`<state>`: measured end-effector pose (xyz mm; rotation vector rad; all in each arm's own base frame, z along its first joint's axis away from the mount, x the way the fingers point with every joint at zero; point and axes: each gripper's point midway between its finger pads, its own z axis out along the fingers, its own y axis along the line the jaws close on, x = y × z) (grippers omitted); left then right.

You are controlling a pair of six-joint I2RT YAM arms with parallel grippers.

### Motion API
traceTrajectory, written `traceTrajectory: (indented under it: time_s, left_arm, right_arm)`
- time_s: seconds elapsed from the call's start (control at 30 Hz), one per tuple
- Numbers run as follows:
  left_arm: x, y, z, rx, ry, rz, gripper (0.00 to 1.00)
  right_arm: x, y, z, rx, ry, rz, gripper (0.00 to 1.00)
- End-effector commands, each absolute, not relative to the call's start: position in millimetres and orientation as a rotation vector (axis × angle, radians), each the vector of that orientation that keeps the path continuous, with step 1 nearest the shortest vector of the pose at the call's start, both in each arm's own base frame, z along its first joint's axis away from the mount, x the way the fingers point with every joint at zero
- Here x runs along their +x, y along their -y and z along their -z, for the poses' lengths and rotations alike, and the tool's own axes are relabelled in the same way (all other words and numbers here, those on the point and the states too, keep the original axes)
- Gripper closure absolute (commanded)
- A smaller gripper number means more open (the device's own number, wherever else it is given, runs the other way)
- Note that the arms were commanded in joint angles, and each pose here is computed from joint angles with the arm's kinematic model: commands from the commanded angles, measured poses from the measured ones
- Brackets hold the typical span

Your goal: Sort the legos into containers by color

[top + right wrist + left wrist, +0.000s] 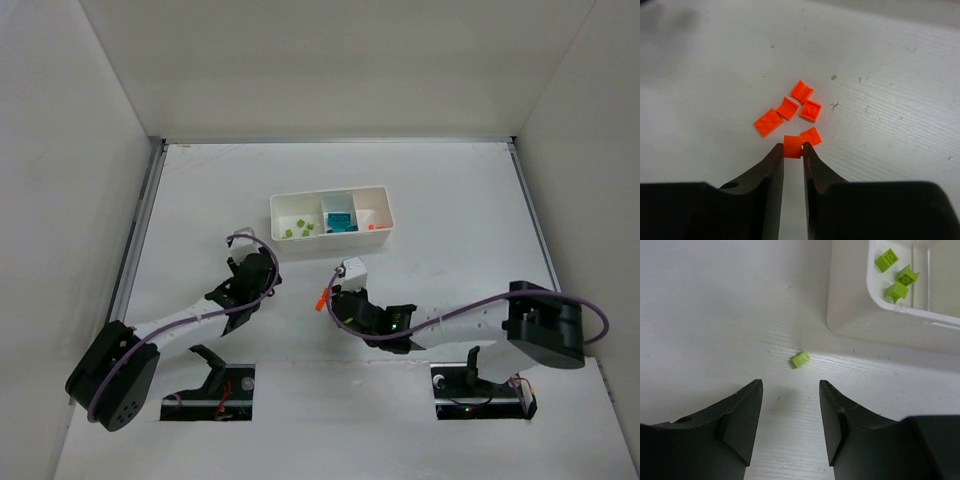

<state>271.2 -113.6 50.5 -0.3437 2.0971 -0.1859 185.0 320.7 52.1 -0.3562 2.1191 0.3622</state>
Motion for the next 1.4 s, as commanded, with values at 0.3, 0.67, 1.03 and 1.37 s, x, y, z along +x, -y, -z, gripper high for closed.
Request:
traceTrajectory:
  time_s: [0.3, 0.67, 1.03, 1.37]
  left_arm:
    - [295, 128, -48, -0.356, -2.07, 0.223, 0.54]
    - [303, 128, -49, -0.398, -2.054, 0.177, 0.58]
    - [306, 129, -38, -0.445, -2.066, 0.157, 0.62]
    - [311, 129, -29, -0.465, -2.067, 0.113, 0.69]
  right_arm:
    - [288, -261, -190, -0.035, -1.848, -0.443, 0.79]
    - [391, -224, -206, 0.068, -1.817, -0.383, 0.74]
    - [381, -238, -192, 0.037, -1.833, -0.397, 0.49]
    - [340, -260, -167, 0.003, -1.859, -0.443, 0.5]
